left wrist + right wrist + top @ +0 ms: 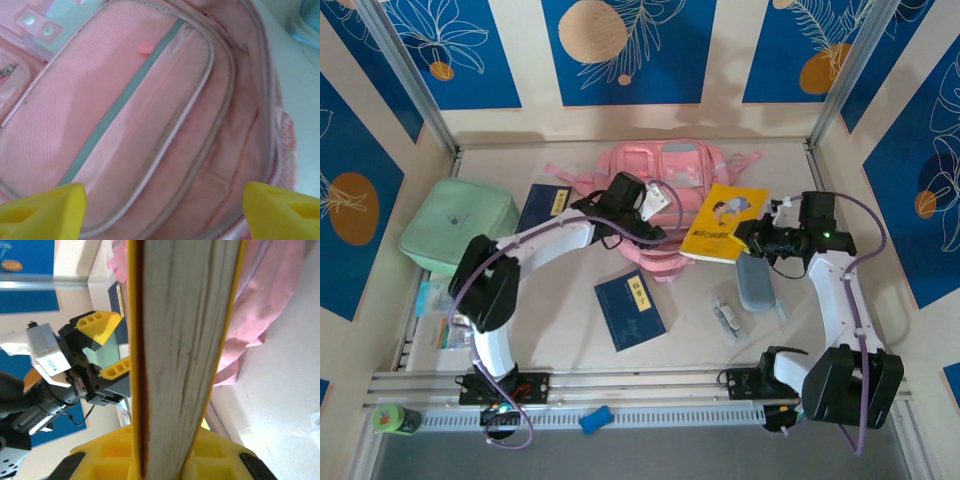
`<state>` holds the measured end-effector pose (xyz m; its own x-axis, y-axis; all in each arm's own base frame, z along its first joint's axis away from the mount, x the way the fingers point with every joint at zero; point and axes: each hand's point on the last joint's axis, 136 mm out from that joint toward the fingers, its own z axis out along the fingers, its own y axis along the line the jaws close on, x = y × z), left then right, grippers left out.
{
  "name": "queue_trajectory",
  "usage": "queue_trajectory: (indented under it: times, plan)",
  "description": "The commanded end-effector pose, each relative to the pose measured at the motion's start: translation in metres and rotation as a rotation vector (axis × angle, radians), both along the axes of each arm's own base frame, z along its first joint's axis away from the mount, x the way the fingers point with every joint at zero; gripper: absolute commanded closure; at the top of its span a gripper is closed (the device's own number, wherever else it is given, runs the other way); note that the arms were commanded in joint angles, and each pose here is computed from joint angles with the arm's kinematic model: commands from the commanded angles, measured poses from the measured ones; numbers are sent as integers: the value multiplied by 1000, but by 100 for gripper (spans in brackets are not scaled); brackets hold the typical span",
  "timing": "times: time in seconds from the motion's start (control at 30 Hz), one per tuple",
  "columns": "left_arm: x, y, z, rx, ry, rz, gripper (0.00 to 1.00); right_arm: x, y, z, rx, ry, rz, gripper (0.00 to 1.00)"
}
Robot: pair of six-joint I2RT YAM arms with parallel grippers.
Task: Pack the student bag
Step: Open the student bag at the top-center of the table.
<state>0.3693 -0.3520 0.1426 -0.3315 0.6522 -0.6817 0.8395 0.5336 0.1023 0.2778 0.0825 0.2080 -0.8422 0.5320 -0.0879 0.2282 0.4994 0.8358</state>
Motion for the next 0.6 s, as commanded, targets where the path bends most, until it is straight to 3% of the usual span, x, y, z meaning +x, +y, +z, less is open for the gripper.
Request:
queue_trajectory:
  times: [0.0,0.4,0.5,0.57]
  plan:
    - [1,-12,-18,101,-16,-133,19,-8,-4,8,38,-35,10,100]
    - [43,-24,-65,255,-52,-137,19,-5,-4,14,74,-46,2,100]
    - [50,-26,-68,271,-58,-124,28,-5,-1,15,77,-52,15,100]
    - [52,-27,-66,266,-66,-120,40,-5,1,13,68,-45,20,100]
